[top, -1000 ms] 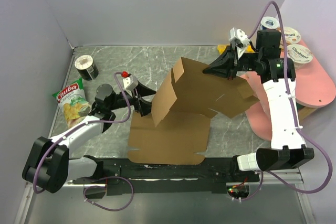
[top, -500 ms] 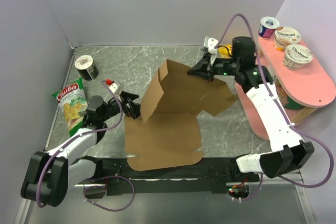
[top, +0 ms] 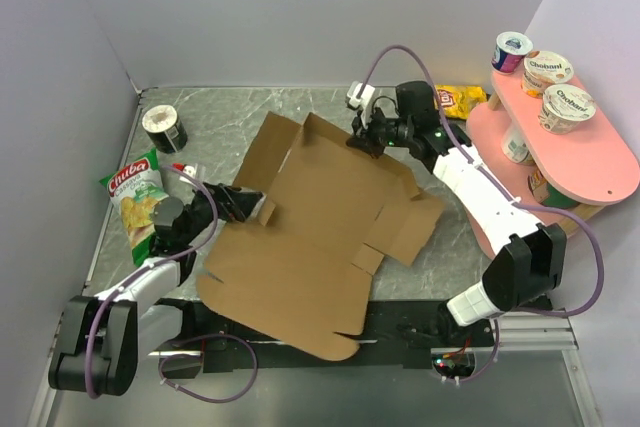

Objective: Fold the paper box

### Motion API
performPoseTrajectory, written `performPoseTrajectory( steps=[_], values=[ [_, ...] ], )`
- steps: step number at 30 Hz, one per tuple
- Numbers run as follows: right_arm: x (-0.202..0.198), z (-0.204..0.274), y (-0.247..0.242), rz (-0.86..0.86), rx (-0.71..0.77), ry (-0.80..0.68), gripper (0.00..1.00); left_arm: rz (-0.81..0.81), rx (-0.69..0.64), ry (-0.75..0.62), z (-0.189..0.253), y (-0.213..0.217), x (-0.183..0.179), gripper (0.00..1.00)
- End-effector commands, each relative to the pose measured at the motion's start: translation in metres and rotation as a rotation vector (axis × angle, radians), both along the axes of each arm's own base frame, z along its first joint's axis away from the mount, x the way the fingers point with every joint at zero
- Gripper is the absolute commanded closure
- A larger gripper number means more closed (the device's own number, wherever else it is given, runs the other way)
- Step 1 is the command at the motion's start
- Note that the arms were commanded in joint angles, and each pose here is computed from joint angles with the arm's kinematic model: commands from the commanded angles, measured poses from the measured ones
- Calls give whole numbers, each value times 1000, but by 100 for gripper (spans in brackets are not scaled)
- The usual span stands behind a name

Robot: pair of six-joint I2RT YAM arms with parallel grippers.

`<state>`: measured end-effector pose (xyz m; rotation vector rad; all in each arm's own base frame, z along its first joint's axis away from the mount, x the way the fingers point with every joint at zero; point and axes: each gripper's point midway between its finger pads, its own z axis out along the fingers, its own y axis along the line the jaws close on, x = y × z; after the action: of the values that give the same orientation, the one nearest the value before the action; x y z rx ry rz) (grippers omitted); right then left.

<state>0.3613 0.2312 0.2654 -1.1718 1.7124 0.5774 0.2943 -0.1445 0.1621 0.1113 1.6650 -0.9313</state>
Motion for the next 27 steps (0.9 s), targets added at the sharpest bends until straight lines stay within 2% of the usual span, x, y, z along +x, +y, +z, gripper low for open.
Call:
performPoseTrajectory(
  steps=[1,3,8,13,17,22,27],
  values=[
    [35,18,-27,-212,-128,-240,100,168,-27,26,-8,27,16,4],
    [38,12,-29,-256,-174,-268,100,170,-25,-2,-7,28,15,4],
    [47,24,-38,-340,-220,-392,100,267,-11,66,-25,46,21,4],
    [47,38,-32,-376,-270,-509,100,239,-15,95,-33,42,17,4],
    [43,25,-11,-378,-315,-548,100,207,-51,140,-42,34,11,1],
    [37,23,9,-461,-339,-699,100,219,-36,183,-50,30,9,5],
    [13,7,31,-461,-372,-772,100,226,-36,250,-61,26,9,12]
  ],
)
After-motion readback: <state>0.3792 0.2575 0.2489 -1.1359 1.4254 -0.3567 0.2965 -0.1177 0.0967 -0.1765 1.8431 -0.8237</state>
